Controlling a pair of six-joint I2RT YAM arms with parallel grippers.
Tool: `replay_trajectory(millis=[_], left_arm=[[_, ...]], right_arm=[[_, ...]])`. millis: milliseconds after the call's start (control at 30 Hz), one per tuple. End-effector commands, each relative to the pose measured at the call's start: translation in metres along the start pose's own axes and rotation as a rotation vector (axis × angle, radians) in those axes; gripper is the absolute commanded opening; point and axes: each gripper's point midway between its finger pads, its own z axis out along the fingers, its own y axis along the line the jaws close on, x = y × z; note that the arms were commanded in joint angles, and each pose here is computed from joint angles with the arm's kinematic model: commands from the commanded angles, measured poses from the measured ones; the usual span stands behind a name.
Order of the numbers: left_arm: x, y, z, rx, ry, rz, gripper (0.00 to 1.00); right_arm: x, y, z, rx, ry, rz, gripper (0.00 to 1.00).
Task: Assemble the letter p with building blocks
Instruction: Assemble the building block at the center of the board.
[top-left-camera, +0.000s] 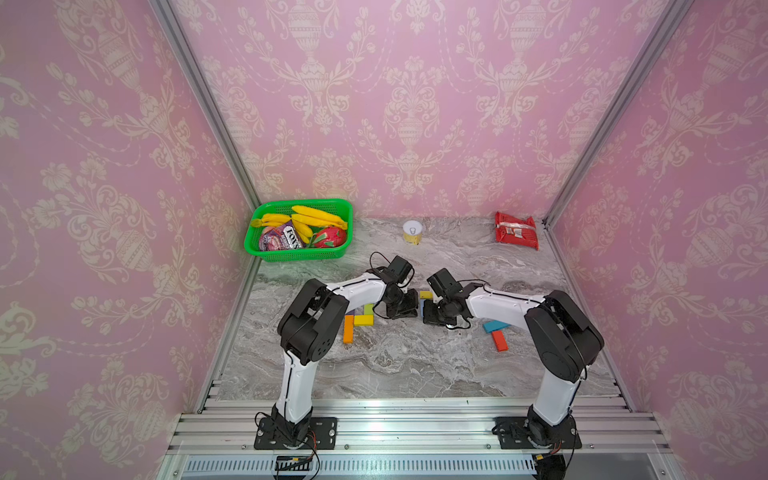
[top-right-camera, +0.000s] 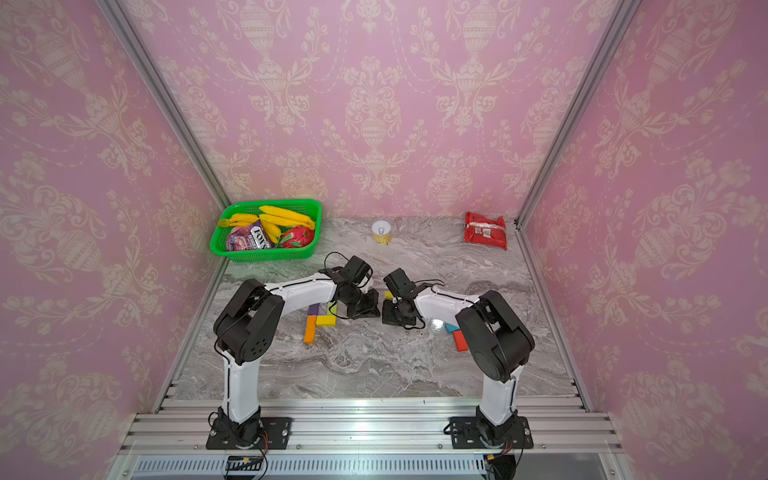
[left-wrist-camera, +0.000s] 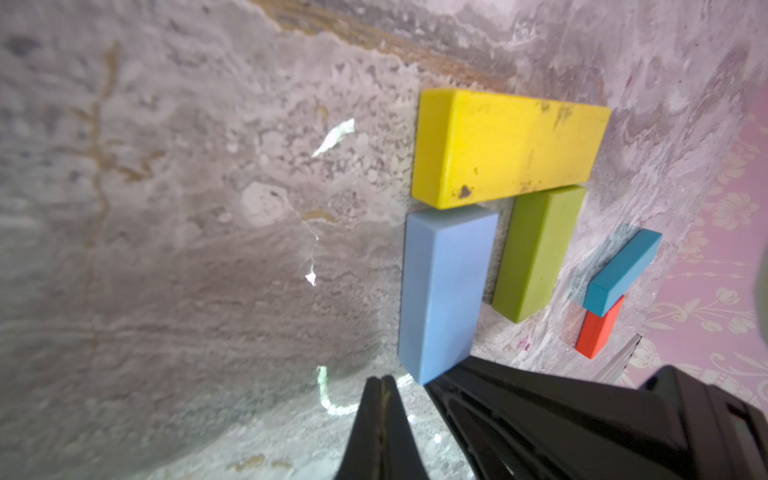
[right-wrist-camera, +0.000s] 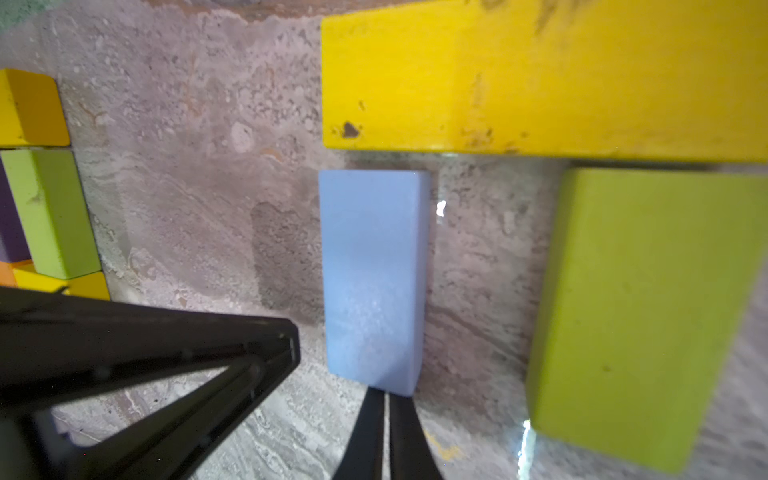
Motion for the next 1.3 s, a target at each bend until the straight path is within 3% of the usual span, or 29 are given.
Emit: replay_trajectory(millis=[0,833,1267], left_arm=[[0.0,-0.01,-0.005,0.021,0.003,0.031,0.0],[-0.001,-0.012,-0.006,0.026,0.004,0.037,0.0],[-0.011,-0.017,0.001,0.03,-0.003,0.034,0.0]], right_arm=[[-0.001,-0.005,0.001,0.025,0.01,-0.011,0.09],[-0.006,-0.001,-0.003,0.019,0.0,-0.017,0.09],[-0.021,0.0,-0.055,-0.005,-0.105,-0.027,0.12]])
